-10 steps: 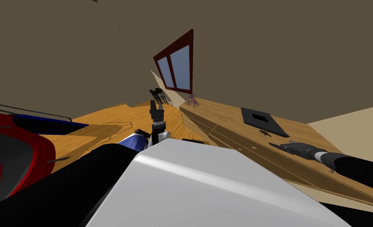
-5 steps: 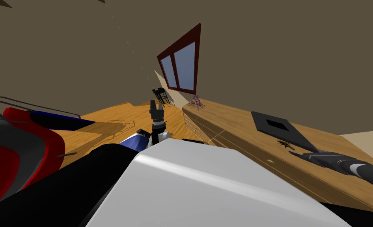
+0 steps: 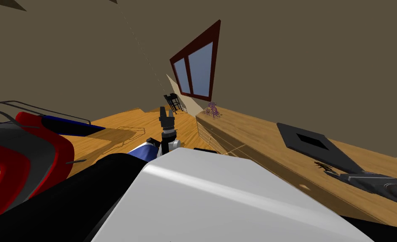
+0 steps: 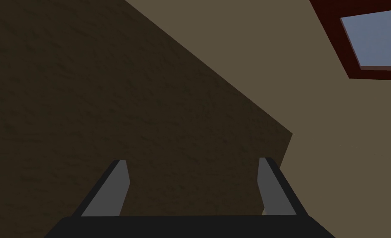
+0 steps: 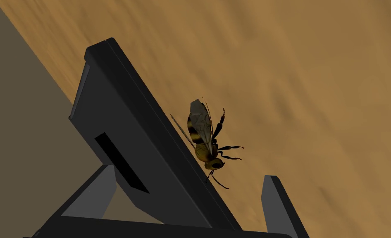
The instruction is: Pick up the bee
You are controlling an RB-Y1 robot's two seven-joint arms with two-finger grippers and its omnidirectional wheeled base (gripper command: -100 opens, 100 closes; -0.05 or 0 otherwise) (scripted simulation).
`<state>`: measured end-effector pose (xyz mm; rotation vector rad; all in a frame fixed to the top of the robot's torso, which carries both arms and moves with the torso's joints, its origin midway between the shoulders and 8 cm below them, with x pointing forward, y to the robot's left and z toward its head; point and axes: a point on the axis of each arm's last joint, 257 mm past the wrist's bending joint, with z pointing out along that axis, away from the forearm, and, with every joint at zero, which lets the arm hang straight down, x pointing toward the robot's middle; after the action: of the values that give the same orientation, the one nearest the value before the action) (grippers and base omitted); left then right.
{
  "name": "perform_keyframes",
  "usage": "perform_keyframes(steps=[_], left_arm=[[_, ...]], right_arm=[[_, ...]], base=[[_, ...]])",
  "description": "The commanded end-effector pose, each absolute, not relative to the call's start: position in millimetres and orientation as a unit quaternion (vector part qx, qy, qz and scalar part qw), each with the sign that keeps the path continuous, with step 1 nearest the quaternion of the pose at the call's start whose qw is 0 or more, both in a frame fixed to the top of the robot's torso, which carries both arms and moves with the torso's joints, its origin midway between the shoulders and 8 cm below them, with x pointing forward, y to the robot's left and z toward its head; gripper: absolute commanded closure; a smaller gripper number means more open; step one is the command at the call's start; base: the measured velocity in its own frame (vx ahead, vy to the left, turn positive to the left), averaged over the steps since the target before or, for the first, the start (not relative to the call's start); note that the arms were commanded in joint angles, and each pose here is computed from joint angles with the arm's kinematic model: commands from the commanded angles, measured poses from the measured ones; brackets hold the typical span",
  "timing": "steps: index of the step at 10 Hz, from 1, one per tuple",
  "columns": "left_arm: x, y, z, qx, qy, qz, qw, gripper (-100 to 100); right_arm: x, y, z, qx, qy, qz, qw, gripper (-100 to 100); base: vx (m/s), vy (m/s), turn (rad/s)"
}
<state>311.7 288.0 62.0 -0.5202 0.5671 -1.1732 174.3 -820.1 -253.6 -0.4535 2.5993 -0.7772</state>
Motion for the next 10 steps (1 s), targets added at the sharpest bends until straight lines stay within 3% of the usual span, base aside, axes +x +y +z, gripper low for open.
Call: perform_keyframes(steps=[1,3,5,6,7,9,10], left_arm=[[311.7,288.0,62.0,-0.239,0.261,-0.54,0.764,0],[311.7,288.0,62.0,-0.239,0.261,-0.54,0.764,0],[311.7,288.0,62.0,-0.239,0.261,-0.54,0.764,0],[311.7,288.0,62.0,-0.239,0.261,-0.54,0.764,0],[311.7,288.0,62.0,-0.239,0.261,-0.54,0.764,0],[311.8,288.0,62.0,-0.239,0.261,-0.54,0.764,0],[311.8,288.0,62.0,-0.239,0.261,-0.54,0.764,0]], right_arm=[[139.0,-833.0,-262.5,-0.157,0.931,-0.289,0.159,-100],[127.6,-833.9,-269.2,-0.155,0.933,-0.288,0.149,-100],[123.0,-834.0,-270.7,-0.153,0.934,-0.288,0.147,-100],[122.0,-833.8,-271.3,-0.153,0.934,-0.286,0.146,0],[112.8,-832.7,-282.8,-0.145,0.936,-0.288,0.144,-100],[113.1,-832.1,-283.0,-0.144,0.936,-0.288,0.144,-100],[112.7,-832.4,-283.3,-0.144,0.936,-0.288,0.144,100]], base=[[0.191,0.034,0.128],[0.148,0.036,0.05],[0.045,0.015,0.013],[0.006,0.002,0.0],[0.009,-0.046,0.12],[0.011,-0.054,0.086],[0.0,0.0,0.0]])
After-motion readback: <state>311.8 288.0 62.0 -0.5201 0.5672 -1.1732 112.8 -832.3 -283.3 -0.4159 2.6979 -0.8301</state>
